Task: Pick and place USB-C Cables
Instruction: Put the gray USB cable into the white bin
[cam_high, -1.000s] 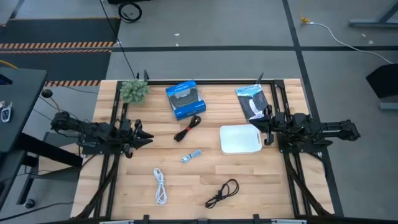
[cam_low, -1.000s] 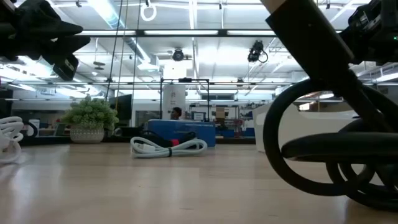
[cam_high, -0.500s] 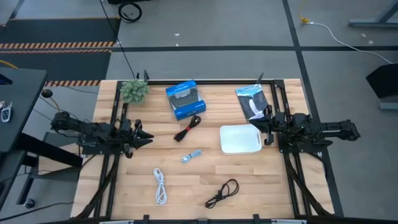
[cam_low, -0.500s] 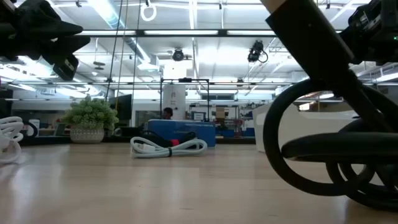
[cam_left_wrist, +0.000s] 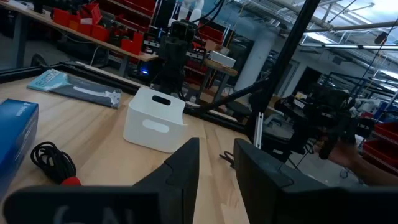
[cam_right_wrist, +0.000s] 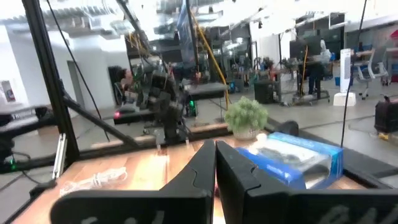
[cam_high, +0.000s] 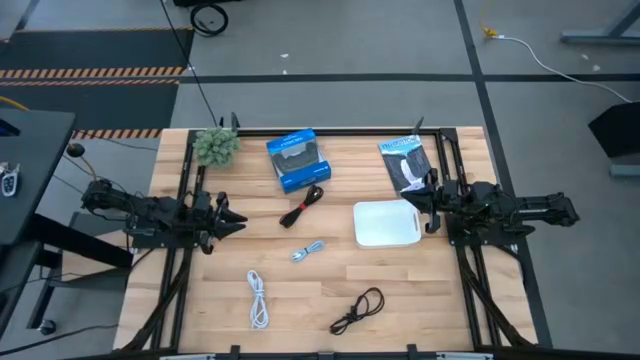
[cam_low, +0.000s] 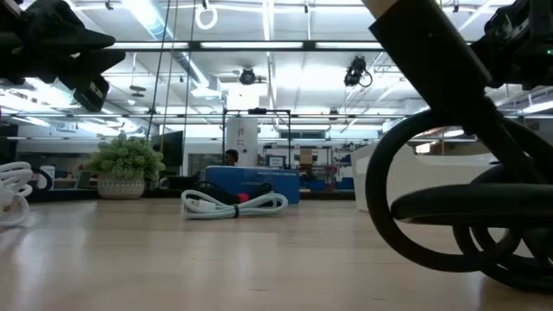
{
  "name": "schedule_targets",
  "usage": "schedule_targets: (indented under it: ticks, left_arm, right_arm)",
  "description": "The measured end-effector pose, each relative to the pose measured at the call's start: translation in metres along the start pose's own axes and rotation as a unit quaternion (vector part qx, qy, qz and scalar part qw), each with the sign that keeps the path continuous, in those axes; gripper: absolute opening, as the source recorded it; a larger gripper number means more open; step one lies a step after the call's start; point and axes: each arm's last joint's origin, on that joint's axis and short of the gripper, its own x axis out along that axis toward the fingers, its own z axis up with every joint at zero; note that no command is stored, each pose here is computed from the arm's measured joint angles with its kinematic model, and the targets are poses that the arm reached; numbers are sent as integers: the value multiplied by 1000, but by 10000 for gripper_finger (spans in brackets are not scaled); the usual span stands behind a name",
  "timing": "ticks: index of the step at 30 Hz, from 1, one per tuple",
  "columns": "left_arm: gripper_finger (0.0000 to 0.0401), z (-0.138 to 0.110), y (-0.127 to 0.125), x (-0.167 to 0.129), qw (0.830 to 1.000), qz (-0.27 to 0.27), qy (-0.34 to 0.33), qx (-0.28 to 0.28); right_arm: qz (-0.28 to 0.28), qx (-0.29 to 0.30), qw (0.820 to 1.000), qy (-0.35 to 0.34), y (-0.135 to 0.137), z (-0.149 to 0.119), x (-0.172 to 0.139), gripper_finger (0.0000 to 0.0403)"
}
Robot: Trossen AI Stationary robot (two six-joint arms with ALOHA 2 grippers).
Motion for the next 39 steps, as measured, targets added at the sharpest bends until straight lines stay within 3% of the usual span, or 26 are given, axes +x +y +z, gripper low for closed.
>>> schedule_targets:
  ticks: [6,10,13,17,20,24,28,33,39]
  left_arm:
    - [107,0,0,0,1000,0,0,0]
    - [107,0,0,0,1000,0,0,0]
    - [107,0,0,0,1000,0,0,0]
    - [107,0,0,0,1000,0,0,0]
    - [107,0,0,0,1000,0,0,0]
    - [107,0,0,0,1000,0,0,0]
    - [107,0,0,0,1000,0,0,0]
    - [107,0,0,0,1000,0,0,0]
    - [107,0,0,0,1000,0,0,0]
  right_arm:
    - [-18,-52,982,-179,1,35,-6,18]
    - [7,0,972,-234,2,45,-7,18]
    - [51,62,976,-204,4,40,-2,18]
    - [140,101,977,-126,11,28,9,18]
    - [196,156,965,-71,18,20,15,18]
    - [230,240,943,1,27,9,22,18]
    - [216,212,953,18,33,2,28,18]
    - [228,190,954,50,45,6,42,18]
    - [211,151,952,161,59,-1,63,18]
